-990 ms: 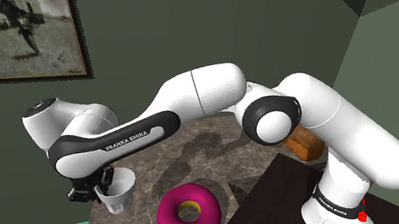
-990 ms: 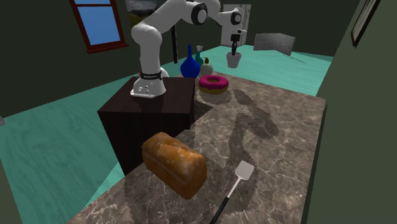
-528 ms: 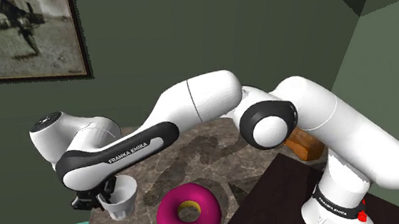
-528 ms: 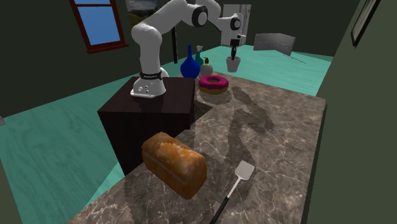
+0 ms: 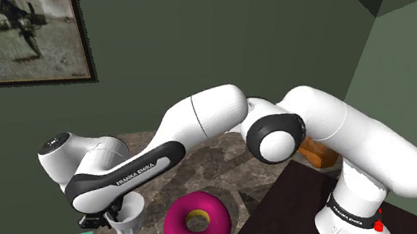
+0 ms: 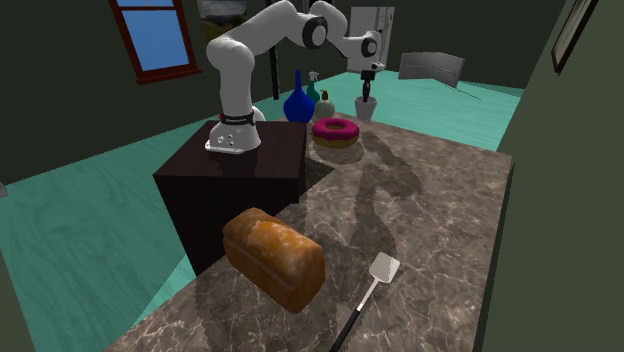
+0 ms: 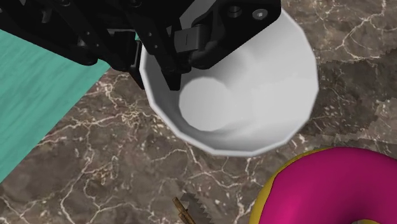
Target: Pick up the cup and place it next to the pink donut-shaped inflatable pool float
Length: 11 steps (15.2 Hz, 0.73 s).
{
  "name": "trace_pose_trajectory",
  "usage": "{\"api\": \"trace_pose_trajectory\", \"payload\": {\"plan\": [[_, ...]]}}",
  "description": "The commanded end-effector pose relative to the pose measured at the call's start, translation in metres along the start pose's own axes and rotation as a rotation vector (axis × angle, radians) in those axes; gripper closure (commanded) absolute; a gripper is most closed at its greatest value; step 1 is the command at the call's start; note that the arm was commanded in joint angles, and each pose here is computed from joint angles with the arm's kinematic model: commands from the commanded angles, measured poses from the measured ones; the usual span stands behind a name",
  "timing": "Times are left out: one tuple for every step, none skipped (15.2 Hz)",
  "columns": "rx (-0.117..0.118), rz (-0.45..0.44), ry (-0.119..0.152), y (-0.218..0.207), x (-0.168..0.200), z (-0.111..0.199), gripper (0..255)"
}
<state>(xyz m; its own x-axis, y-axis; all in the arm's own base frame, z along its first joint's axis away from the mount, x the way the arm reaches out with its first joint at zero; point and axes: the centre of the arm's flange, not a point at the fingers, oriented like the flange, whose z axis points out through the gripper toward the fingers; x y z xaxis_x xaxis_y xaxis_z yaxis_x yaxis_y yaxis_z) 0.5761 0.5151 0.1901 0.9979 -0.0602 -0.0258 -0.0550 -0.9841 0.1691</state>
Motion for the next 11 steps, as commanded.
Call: {"api": "trace_pose_trajectory", "payload": {"plan": [[0.000, 0.000, 0.001, -0.001, 0.000, 0.010, 255], [0.000, 0.000, 0.001, -0.002, 0.000, 0.015, 255], [0.000, 0.000, 0.001, -0.003, 0.000, 0.020, 255], [0.000, 0.000, 0.001, -0.004, 0.000, 0.026, 255], [0.000, 0.000, 0.001, -0.005, 0.001, 0.031, 255], [0.000, 0.000, 0.001, -0.006, 0.001, 0.036, 255], [0.000, 0.000, 0.001, -0.006, 0.001, 0.041, 255], [0.000, 0.000, 0.001, -0.008, 0.001, 0.048, 255], [0.000, 0.000, 0.001, -0.008, 0.001, 0.048, 255], [0.000, 0.000, 0.001, -0.008, 0.001, 0.048, 255], [0.000, 0.000, 0.001, -0.008, 0.001, 0.048, 255]]}}
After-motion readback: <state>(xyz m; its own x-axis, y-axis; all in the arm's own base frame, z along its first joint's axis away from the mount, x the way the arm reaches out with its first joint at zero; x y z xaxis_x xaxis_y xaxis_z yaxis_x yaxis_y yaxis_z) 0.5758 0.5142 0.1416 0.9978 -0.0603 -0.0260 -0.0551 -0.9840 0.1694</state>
